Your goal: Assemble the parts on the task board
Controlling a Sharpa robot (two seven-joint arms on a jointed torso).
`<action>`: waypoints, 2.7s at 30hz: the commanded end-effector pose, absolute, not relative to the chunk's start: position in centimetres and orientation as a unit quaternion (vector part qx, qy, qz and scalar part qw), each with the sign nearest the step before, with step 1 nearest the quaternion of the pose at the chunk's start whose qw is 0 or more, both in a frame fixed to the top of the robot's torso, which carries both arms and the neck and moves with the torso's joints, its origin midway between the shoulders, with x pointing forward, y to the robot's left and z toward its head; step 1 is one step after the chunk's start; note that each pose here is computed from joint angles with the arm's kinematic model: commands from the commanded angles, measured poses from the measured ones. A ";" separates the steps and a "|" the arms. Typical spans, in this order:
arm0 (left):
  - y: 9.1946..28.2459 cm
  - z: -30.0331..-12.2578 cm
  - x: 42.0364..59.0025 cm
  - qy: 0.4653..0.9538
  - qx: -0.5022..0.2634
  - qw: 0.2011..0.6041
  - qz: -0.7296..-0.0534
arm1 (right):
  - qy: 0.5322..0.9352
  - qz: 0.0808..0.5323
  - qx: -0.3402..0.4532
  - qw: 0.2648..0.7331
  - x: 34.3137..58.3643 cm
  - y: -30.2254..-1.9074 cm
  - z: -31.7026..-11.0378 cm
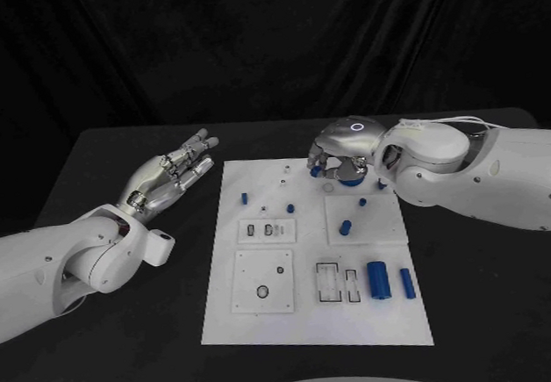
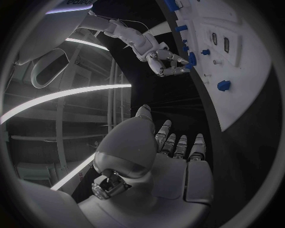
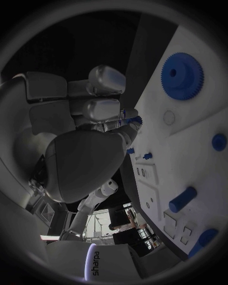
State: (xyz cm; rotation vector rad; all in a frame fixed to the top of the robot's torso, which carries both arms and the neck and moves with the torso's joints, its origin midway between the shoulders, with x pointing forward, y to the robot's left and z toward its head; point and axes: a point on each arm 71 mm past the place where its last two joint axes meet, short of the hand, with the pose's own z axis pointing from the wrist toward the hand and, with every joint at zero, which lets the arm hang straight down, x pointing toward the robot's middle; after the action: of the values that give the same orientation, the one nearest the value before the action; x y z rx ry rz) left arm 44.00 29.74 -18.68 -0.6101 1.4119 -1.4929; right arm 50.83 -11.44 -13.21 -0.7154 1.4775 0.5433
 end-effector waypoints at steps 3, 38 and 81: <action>29.4 -17.8 43.8 0.542 -0.219 0.488 -0.648 | 0.641 0.237 -0.323 0.655 51.6 -10.3 -12.9; 28.8 -17.8 43.9 0.545 -0.219 0.481 -0.650 | 0.632 0.227 -0.328 0.664 54.2 -7.3 -13.7; 28.5 -18.1 44.2 0.551 -0.220 0.474 -0.651 | 0.628 0.231 -0.326 0.668 54.3 -6.7 -14.1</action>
State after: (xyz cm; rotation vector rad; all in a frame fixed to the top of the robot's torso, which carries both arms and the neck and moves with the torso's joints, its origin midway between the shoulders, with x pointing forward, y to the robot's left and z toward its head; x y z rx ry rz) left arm 44.42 28.76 -18.83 -0.5992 1.4239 -1.5184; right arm 54.25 -6.71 -13.99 -0.7311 1.4237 0.5214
